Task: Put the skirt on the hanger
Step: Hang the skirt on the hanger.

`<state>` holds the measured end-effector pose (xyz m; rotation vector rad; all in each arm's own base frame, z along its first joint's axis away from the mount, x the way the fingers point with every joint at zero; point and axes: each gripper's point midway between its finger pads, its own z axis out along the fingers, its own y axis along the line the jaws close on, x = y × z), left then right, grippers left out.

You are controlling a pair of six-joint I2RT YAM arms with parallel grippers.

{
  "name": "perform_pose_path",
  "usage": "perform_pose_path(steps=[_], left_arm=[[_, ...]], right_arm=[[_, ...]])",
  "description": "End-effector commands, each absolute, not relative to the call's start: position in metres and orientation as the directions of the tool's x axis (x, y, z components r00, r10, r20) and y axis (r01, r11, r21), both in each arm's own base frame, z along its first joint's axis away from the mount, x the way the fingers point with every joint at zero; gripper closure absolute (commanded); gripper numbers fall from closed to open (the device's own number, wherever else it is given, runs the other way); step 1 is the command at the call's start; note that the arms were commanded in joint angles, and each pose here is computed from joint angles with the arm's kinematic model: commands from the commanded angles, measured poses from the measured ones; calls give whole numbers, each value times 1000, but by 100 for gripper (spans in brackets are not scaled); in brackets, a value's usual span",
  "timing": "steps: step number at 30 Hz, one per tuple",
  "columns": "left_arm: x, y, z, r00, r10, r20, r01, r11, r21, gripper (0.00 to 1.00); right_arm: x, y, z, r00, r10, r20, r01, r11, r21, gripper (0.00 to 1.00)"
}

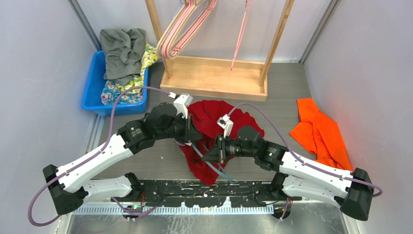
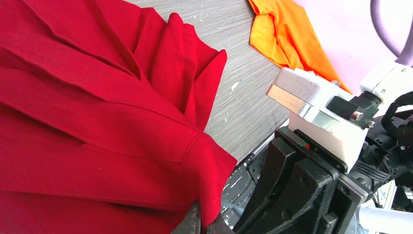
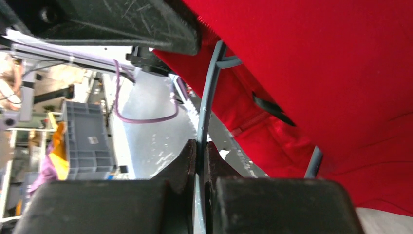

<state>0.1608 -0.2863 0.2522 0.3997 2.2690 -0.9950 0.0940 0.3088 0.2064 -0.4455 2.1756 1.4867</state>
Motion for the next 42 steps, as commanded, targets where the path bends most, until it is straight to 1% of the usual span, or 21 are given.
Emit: perform_pose_path(steps=[1, 7, 9, 10, 14, 15, 16, 22, 25, 29, 33, 38, 42], left_arm=[[149, -303, 279, -764, 23, -645, 534, 583, -612, 99], [154, -297, 256, -753, 68, -654, 537, 638, -552, 84], [157, -295, 251, -748, 78, -659, 538, 652, -534, 78], [158, -295, 249, -747, 82, -660, 538, 658, -527, 73], [164, -294, 245, -744, 106, -659, 537, 682, -496, 62], [164, -294, 246, -746, 113, -656, 535, 688, -490, 56], [165, -294, 249, -743, 115, -659, 538, 689, -486, 55], [180, -265, 256, -731, 92, -676, 484, 769, -419, 55], [191, -244, 255, -750, 69, -658, 431, 805, -407, 53], [210, -232, 235, -805, 49, -591, 365, 826, -429, 53], [224, -234, 209, -844, 46, -534, 324, 837, -441, 56], [233, -241, 175, -889, 50, -456, 283, 843, -458, 57], [231, -240, 164, -902, 56, -429, 269, 849, -455, 58]], right_arm=[[126, 315, 230, -677, 71, -733, -663, 373, 649, 99], [146, 303, 203, -555, 162, -816, -706, 427, 565, 99], [151, 302, 195, -535, 173, -827, -706, 446, 550, 99], [152, 302, 192, -529, 175, -830, -706, 451, 545, 98], [158, 306, 180, -508, 167, -845, -711, 473, 521, 99], [159, 308, 179, -502, 167, -849, -713, 475, 515, 99], [160, 309, 177, -497, 163, -852, -716, 478, 509, 99], [165, 316, 168, -463, 155, -873, -727, 496, 474, 99], [164, 318, 166, -448, 145, -882, -733, 504, 456, 99], [162, 319, 167, -437, 136, -889, -742, 503, 442, 99], [162, 319, 171, -430, 140, -892, -746, 501, 438, 99], [162, 318, 171, -424, 137, -895, -748, 503, 432, 99], [162, 318, 175, -417, 143, -898, -753, 499, 429, 99]])
